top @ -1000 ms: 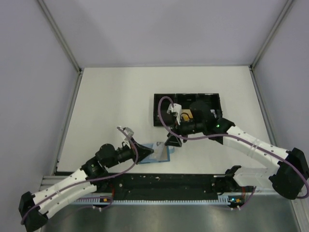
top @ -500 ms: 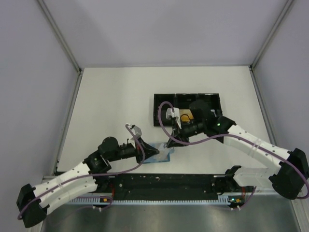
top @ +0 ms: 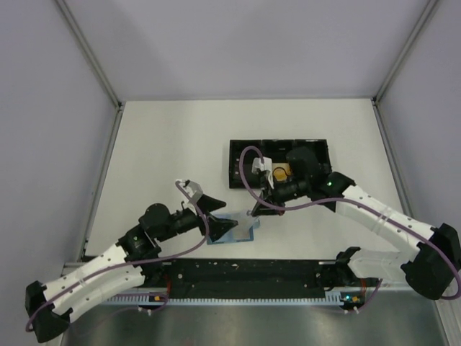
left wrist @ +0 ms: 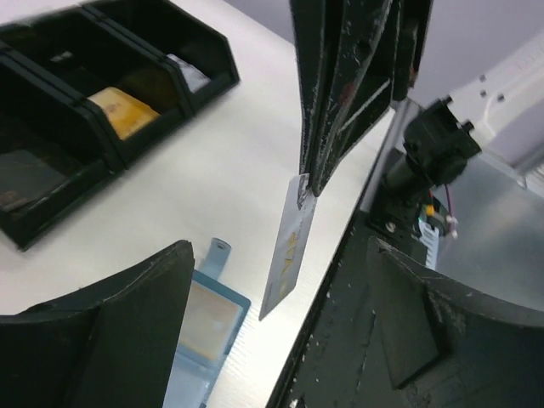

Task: Take the credit cards out of the card holder
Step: Place the credit card in the storage box.

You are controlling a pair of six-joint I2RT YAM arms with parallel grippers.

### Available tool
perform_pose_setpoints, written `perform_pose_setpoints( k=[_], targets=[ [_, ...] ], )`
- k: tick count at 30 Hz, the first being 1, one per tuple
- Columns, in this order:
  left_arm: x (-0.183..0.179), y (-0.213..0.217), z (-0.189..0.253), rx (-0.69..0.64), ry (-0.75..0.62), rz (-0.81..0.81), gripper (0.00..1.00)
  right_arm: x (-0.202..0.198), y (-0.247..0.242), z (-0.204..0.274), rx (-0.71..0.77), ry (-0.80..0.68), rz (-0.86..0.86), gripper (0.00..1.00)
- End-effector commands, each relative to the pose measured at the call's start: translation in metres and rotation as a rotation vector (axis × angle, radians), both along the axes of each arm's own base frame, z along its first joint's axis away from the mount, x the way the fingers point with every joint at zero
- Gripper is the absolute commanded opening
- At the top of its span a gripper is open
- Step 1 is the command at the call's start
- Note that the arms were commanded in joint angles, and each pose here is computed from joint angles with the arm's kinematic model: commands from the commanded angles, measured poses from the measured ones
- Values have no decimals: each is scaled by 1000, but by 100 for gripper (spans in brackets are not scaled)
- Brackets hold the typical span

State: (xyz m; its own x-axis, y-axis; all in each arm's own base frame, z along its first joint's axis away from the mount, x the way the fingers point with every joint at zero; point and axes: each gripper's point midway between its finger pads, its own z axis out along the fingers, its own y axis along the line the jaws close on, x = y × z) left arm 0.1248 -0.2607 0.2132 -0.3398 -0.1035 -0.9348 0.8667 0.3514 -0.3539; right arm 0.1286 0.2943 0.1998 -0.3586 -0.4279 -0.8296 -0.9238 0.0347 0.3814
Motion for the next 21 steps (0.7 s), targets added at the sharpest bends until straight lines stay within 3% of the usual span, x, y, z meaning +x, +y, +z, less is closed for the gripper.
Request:
perform_pose_setpoints(
  k=[1, 7, 12, 18, 21],
  targets=[
    [34, 32, 29, -40, -43, 271, 90, 19, -11, 16, 15, -28, -116, 0],
    [67, 105, 50, 15, -17, 686, 99, 78, -59, 17, -60, 36, -519, 0],
    [73, 159, 43, 206, 81, 942, 99, 131, -129, 19, -71, 96, -897, 0],
    [75, 143, 36, 282, 81, 854, 99, 170, -203, 8, -179, 68, -1247, 0],
    [80, 128, 11, 361, 137, 766, 99, 182, -224, 5, -223, 58, -1327, 0]
  ],
)
